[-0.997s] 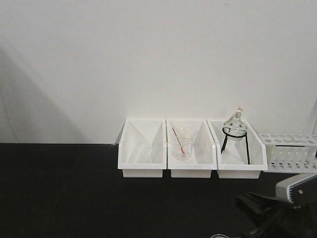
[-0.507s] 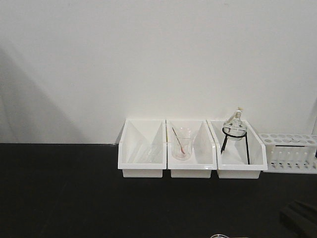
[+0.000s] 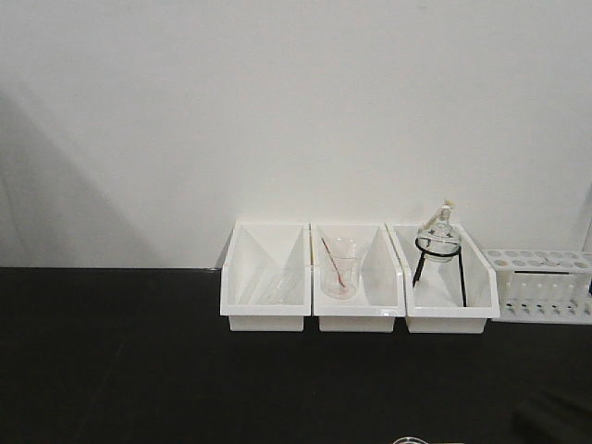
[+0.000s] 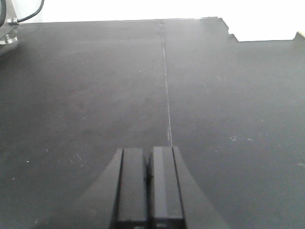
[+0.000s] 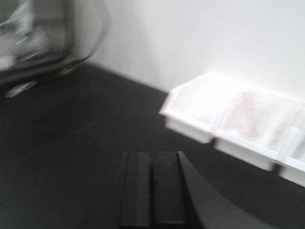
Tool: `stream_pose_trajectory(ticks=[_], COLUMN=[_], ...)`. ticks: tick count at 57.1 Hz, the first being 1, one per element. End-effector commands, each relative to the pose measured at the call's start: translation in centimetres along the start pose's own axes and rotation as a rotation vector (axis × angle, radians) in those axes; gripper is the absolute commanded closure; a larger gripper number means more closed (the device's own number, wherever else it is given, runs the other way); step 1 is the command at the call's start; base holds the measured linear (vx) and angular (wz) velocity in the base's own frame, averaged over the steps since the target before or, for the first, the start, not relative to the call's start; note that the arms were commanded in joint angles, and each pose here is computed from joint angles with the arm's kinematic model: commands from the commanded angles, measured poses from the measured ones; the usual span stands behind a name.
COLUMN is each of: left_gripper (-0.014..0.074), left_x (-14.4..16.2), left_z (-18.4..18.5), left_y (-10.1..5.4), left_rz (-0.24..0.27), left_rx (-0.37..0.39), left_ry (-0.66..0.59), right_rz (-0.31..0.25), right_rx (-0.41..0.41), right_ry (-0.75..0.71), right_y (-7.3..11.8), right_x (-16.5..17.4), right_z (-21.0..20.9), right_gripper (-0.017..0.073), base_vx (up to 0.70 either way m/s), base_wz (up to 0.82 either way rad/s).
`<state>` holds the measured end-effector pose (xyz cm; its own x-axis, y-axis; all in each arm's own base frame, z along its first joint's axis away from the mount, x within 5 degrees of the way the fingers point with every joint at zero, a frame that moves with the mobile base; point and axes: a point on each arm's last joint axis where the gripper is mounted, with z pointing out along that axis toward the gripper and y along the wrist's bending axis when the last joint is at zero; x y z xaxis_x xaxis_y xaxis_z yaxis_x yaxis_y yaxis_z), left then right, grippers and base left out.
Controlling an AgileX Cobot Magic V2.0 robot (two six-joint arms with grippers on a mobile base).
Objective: Move beaker to silver tray on left bench
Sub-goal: 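Withdraw the open right gripper up from the beaker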
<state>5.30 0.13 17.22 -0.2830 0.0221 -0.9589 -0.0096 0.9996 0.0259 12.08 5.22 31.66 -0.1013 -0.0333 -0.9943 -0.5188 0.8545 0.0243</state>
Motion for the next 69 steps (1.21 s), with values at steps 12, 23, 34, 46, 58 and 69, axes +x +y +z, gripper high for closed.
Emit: stream_pose_trajectory(ticks=[12,23,34,46,58,69], left_gripper=[0.0592,0.0592,0.0592,0.0592,0.0592,0.0592], left_x=[0.1,0.1,0.1,0.1,0.1,0.1], left_z=[0.2,0.2,0.2,0.2,0.2,0.2], left_y=[-0.1,-0.1,-0.1,-0.1,-0.1,-0.1], left_rz=[-0.001,-0.001,-0.001,-0.001,-0.001,-0.001], left_rx=[0.007,0.007,0.007,0.007,0.007,0.007], left_ry=[-0.066,-0.066,-0.066,-0.066,-0.066,-0.066], right_rz=[0.471,0.211,0.034,0.141,0.206,0.088], right_rx=[0.667,0.580,0.397,0.499,0.583,0.566], right_ry=[-0.134,0.109,0.192,-0.075,-0.068,-0.022], right_y=[-5.8,-4.9,-3.2,-1.6,-1.7,-1.6], right_x=[-0.4,0.8,1.4,7.8,13.9,14.0], right_z=[-1.9,-1.5,-1.5,-6.3,-6.9,-7.0], right_gripper=[0.0567,0.0567,0.0567,0.0567,0.0567,0.0567], base_vx=[0.00,0.00,0.00,0.00,0.00,0.00], base_wz=[0.00,0.00,0.00,0.00,0.00,0.01])
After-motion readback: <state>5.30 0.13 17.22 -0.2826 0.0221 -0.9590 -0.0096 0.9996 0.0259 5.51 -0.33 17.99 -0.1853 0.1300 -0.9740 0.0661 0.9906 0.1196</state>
